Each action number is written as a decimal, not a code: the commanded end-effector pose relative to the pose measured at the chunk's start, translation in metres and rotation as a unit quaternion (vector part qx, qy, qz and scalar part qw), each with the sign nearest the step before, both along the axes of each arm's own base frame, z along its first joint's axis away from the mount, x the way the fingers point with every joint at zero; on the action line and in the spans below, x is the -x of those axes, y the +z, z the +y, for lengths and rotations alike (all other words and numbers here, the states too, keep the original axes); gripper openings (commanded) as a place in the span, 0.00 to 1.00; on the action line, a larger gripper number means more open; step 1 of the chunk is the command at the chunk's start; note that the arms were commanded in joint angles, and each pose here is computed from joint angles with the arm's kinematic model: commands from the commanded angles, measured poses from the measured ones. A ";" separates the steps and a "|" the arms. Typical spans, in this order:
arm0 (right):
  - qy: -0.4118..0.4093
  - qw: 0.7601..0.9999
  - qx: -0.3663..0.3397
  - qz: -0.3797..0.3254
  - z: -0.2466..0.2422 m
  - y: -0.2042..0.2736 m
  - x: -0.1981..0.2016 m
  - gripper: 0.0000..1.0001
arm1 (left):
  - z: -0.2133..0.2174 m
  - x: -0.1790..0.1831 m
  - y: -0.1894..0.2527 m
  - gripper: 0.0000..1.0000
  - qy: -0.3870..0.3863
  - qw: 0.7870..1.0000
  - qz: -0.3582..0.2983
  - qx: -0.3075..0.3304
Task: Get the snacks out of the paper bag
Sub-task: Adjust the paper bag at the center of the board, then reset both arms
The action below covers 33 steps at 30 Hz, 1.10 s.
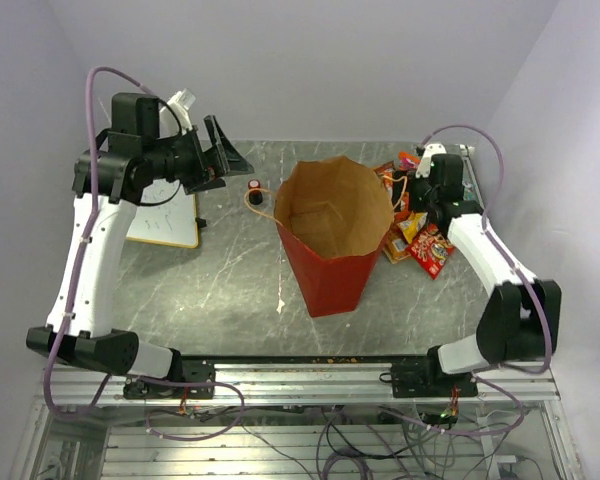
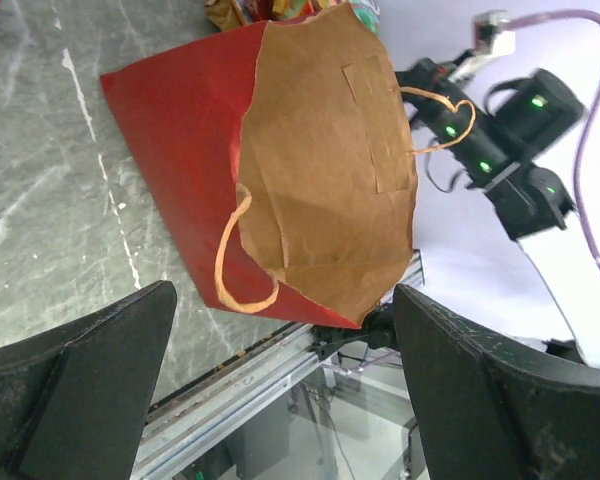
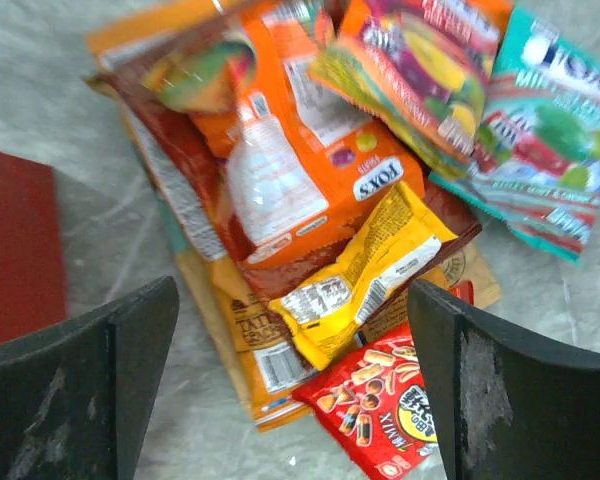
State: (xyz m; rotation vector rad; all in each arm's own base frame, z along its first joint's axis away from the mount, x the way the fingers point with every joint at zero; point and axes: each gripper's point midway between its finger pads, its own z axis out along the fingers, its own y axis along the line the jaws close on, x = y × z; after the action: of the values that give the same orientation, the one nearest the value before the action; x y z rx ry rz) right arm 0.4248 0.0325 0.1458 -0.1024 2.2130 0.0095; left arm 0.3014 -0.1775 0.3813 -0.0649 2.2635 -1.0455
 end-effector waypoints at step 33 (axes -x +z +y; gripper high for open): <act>-0.033 0.929 -0.309 -0.203 0.043 0.291 0.176 1.00 | 0.128 0.101 0.095 0.98 0.285 0.929 -0.219 -0.085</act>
State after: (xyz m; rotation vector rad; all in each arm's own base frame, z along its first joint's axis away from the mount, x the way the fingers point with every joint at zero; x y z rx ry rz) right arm 0.2575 0.0865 0.4286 0.2854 1.7260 0.6542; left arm 0.1905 -0.0543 0.4907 -0.3182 1.7047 -0.5279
